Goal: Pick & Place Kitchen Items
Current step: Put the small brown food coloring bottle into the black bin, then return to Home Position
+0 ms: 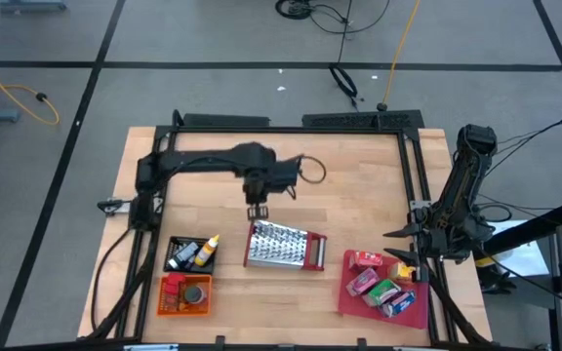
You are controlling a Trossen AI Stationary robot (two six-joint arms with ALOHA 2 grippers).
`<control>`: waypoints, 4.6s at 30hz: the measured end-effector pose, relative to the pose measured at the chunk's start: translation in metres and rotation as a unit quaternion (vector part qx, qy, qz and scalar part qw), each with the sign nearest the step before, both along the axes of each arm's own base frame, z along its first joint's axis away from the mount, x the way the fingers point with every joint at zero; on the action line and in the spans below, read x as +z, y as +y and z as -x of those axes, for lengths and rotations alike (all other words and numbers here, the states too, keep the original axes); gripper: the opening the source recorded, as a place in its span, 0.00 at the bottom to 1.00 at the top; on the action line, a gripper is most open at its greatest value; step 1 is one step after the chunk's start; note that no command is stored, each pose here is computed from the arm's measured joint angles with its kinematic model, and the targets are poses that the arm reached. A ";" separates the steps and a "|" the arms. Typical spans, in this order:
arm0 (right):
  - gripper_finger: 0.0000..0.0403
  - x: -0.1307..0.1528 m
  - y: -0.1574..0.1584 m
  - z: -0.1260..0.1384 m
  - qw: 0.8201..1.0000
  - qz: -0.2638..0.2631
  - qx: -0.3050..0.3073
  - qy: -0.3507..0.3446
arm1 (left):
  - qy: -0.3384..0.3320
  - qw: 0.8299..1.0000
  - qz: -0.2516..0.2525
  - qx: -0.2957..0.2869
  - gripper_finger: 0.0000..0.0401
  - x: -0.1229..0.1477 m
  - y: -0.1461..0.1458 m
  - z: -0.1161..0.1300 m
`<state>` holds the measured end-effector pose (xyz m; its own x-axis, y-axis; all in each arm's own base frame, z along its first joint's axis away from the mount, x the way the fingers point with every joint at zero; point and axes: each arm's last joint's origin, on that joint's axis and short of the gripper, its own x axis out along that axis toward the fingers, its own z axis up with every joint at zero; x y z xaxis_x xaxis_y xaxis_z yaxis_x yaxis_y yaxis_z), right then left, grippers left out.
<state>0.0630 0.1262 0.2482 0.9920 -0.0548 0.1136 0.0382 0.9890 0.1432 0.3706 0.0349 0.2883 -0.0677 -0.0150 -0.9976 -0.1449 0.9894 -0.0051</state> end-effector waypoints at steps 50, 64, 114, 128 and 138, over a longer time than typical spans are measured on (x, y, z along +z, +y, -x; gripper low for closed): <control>0.40 -0.001 0.001 0.000 1.000 -0.005 0.002 0.001 | -0.002 0.969 -0.007 0.248 0.17 -0.082 -0.161 0.191; 0.40 -0.001 0.001 0.000 1.000 -0.002 0.001 0.002 | 0.002 0.964 -0.010 0.266 0.51 -0.082 -0.160 0.192; 0.25 -0.013 -0.093 0.009 0.981 0.061 -0.148 -0.105 | -0.712 0.679 -0.139 0.107 0.54 -0.121 -0.037 0.261; 0.14 -0.042 -0.099 -0.031 0.980 0.143 -0.113 -0.078 | -0.749 0.620 -0.158 0.173 0.54 -0.109 -0.007 0.263; 0.09 -0.058 -0.119 -0.046 0.996 0.087 -0.017 -0.010 | -0.708 0.652 -0.153 0.224 0.54 -0.121 -0.001 0.264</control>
<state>0.1090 0.0068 0.1899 0.9873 -0.0662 0.1443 0.0712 0.9970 -0.0296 0.1061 0.0334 0.1677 0.8669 0.4981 -0.0173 -0.4849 0.8349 -0.2602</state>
